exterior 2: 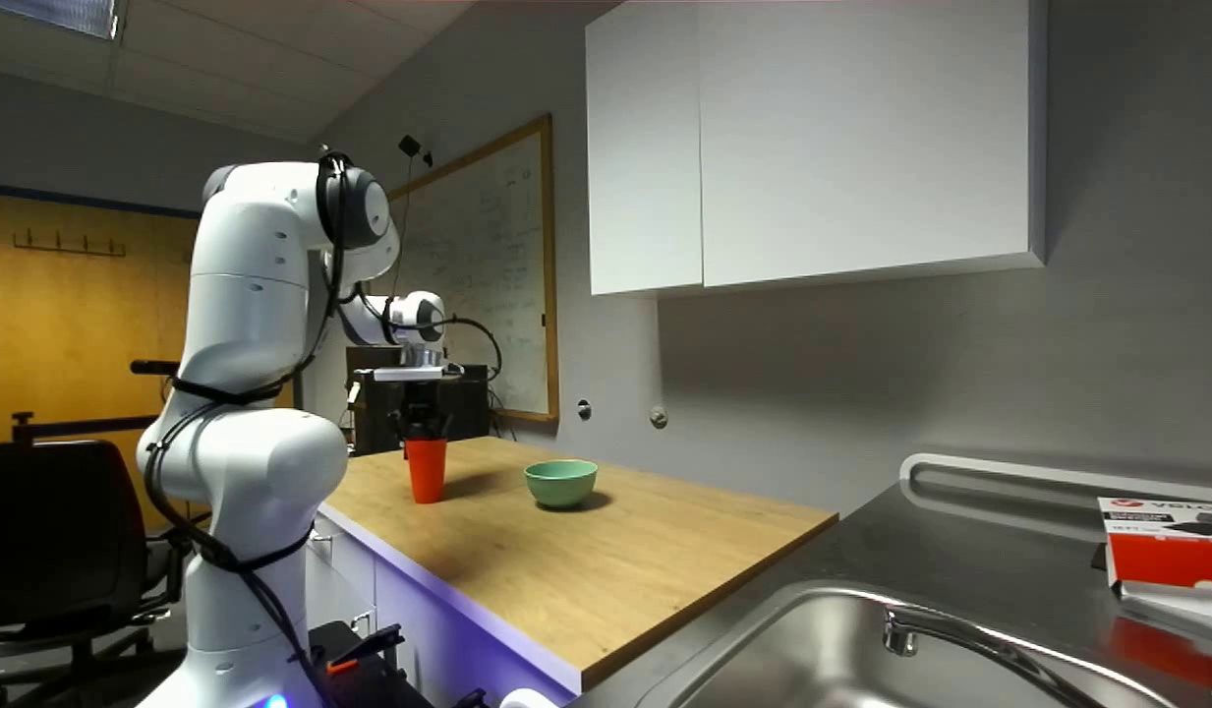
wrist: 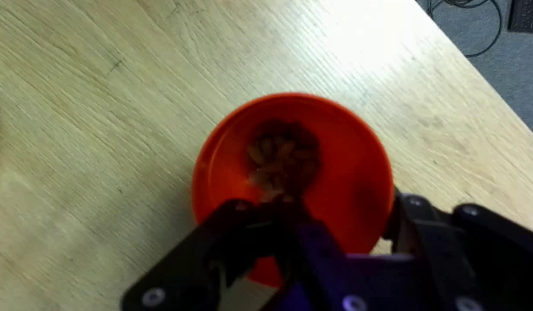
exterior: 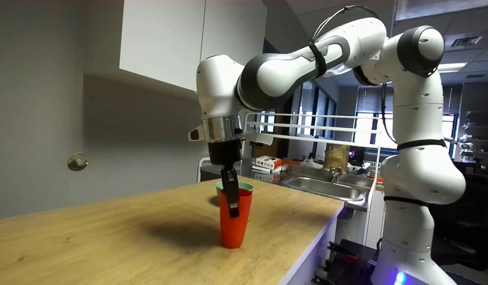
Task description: Pour the contents in the orange cup into the green bowl
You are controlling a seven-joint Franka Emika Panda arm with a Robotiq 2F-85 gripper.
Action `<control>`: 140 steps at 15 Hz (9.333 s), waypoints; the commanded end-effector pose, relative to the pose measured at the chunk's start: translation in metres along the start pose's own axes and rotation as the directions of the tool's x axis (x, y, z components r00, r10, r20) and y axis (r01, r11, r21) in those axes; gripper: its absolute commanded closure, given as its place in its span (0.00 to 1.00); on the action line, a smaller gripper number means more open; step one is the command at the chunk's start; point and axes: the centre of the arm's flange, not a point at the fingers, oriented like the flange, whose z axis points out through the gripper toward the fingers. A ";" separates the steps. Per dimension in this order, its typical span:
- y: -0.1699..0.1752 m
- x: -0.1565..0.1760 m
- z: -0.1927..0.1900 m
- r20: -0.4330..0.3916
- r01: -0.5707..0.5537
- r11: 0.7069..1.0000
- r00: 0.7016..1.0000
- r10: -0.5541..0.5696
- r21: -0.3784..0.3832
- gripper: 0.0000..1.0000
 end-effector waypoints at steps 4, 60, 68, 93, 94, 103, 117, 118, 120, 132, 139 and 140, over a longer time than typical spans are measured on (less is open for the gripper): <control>0.013 0.002 -0.017 0.004 0.019 1.000 1.000 -0.019 -0.025 1.00; 0.402 -0.117 0.020 -0.715 0.478 0.636 0.677 0.172 0.606 0.99; 0.429 -0.098 0.042 -0.656 0.471 0.518 0.708 0.260 0.714 0.99; 0.439 -0.080 0.067 -0.269 0.253 0.097 0.856 0.441 0.963 0.98; 0.438 -0.078 0.073 -0.248 0.241 0.073 0.865 0.435 0.968 0.98; 0.425 -0.081 0.099 -0.067 0.091 -0.050 0.929 0.363 0.995 0.99; 0.412 -0.105 0.114 0.070 -0.037 -0.128 0.961 0.267 0.991 0.99; 0.411 -0.108 0.115 0.090 -0.055 -0.135 0.959 0.269 0.989 0.99; 0.409 -0.110 0.111 0.126 -0.089 -0.140 0.953 0.276 0.986 0.99; 0.392 -0.086 0.054 0.319 -0.305 -0.107 0.934 0.160 0.946 0.99; 0.392 -0.080 0.048 0.337 -0.327 -0.130 0.939 0.071 0.936 0.99; 0.392 -0.079 0.048 0.338 -0.327 -0.135 0.939 0.059 0.935 0.99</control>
